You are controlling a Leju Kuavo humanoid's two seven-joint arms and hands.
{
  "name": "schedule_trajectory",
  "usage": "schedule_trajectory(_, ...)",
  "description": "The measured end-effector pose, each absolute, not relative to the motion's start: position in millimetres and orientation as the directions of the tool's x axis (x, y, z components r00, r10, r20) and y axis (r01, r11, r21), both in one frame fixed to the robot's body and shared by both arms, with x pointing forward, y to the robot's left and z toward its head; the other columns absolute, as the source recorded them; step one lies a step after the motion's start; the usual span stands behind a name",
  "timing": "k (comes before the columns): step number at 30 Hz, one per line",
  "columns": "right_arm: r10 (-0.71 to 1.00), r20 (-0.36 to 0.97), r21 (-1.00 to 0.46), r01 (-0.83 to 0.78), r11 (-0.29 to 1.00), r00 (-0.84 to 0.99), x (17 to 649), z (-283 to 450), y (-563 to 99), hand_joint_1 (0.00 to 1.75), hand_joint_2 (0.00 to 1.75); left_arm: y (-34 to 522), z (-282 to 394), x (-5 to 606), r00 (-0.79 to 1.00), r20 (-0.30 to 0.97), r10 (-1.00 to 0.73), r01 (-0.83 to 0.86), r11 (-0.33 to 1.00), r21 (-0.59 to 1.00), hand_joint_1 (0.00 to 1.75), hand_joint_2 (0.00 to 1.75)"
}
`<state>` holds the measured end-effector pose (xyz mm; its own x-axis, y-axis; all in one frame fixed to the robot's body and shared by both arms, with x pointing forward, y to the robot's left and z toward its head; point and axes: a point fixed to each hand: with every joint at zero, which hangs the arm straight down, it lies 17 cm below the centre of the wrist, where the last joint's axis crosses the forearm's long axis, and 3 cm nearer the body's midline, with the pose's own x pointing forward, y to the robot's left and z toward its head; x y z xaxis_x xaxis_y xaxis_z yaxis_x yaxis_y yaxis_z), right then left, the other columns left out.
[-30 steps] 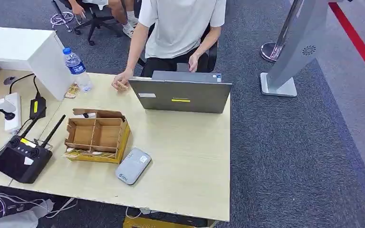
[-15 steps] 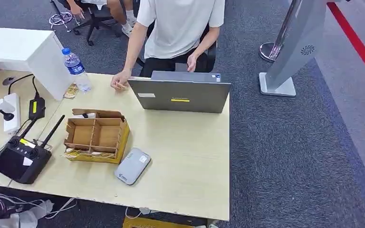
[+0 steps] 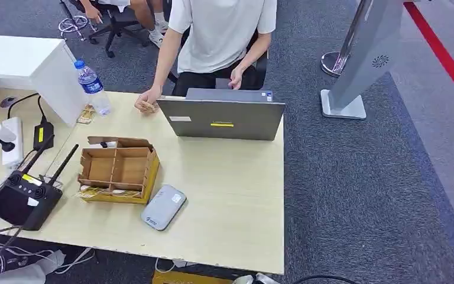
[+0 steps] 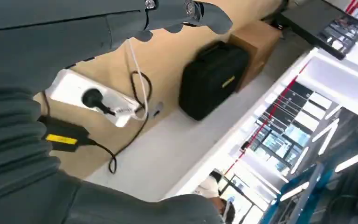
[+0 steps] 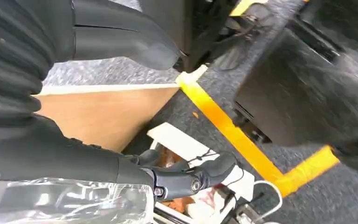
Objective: Pass the card to the sensor for recognition and then transmit it.
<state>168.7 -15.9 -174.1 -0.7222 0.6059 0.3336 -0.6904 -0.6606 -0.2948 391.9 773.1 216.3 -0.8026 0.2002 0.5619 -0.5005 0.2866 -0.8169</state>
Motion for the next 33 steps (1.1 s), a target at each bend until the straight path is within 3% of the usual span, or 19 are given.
schedule_trajectory(1, 0.597, 0.327, -0.284, -0.678, -0.678, -0.733, 167, -175, -19, 0.00, 1.75, 774, 222, 394, -0.804, 0.562, 0.194, -0.498, 0.295, -0.815, 0.00, 1.75)
schedule_trajectory(4, 0.579, 0.320, -0.274, -0.658, -0.702, -0.750, 164, -177, -24, 0.00, 1.75, 771, 245, 408, -0.789, 0.586, 0.184, -0.504, 0.353, -0.789, 0.00, 1.75)
schedule_trajectory(5, 0.574, 0.318, -0.276, -0.653, -0.705, -0.755, 165, -177, -24, 0.00, 1.75, 766, 257, 417, -0.770, 0.616, 0.167, -0.518, 0.400, -0.756, 0.00, 0.00)
schedule_trajectory(8, 0.585, 0.293, -0.270, -0.652, -0.709, -0.757, 167, -178, -26, 0.00, 1.75, 726, 302, 451, -0.624, 0.777, -0.081, -0.658, 0.590, -0.467, 0.00, 0.00)
schedule_trajectory(10, 0.596, 0.279, -0.256, -0.656, -0.710, -0.753, 167, -178, -27, 0.00, 1.75, 678, 351, 485, -0.418, 0.821, -0.390, -0.793, 0.597, -0.120, 0.00, 0.00)
schedule_trajectory(12, 0.593, 0.272, -0.244, -0.650, -0.720, -0.758, 166, -178, -30, 0.00, 1.75, 607, 402, 523, -0.223, 0.704, -0.675, -0.842, 0.497, 0.210, 0.00, 0.00)
schedule_trajectory(14, 0.592, 0.269, -0.236, -0.647, -0.725, -0.760, 165, -178, -31, 0.00, 1.75, 537, 452, 552, -0.090, 0.485, -0.870, -0.847, 0.323, 0.423, 0.00, 0.00)
schedule_trajectory(15, 0.591, 0.268, -0.236, -0.647, -0.725, -0.761, 165, -178, -31, 0.00, 1.75, 490, 480, 570, -0.016, 0.297, -0.955, -0.835, 0.176, 0.522, 0.00, 0.00)
schedule_trajectory(17, 0.590, 0.269, -0.251, -0.647, -0.720, -0.761, 167, -178, -29, 0.00, 1.75, 414, 513, 593, -0.004, 0.068, -0.998, -0.813, 0.043, 0.581, 0.00, 0.00)
schedule_trajectory(21, 0.585, 0.262, -0.277, -0.640, -0.716, -0.768, 171, -179, -26, 0.00, 1.75, 312, 532, 609, -0.104, -0.093, -0.990, -0.803, 0.029, 0.595, 0.00, 0.00)
schedule_trajectory(26, 0.584, 0.255, -0.279, -0.637, -0.718, -0.770, 171, -179, -27, 0.00, 1.75, 251, 521, 615, -0.189, -0.145, -0.971, -0.777, 0.057, 0.627, 0.00, 0.00)
schedule_trajectory(33, 0.581, 0.243, -0.278, -0.630, -0.726, -0.777, 173, -179, -29, 0.00, 1.75, 225, 506, 621, -0.245, -0.118, -0.962, -0.738, 0.106, 0.666, 0.00, 0.00)
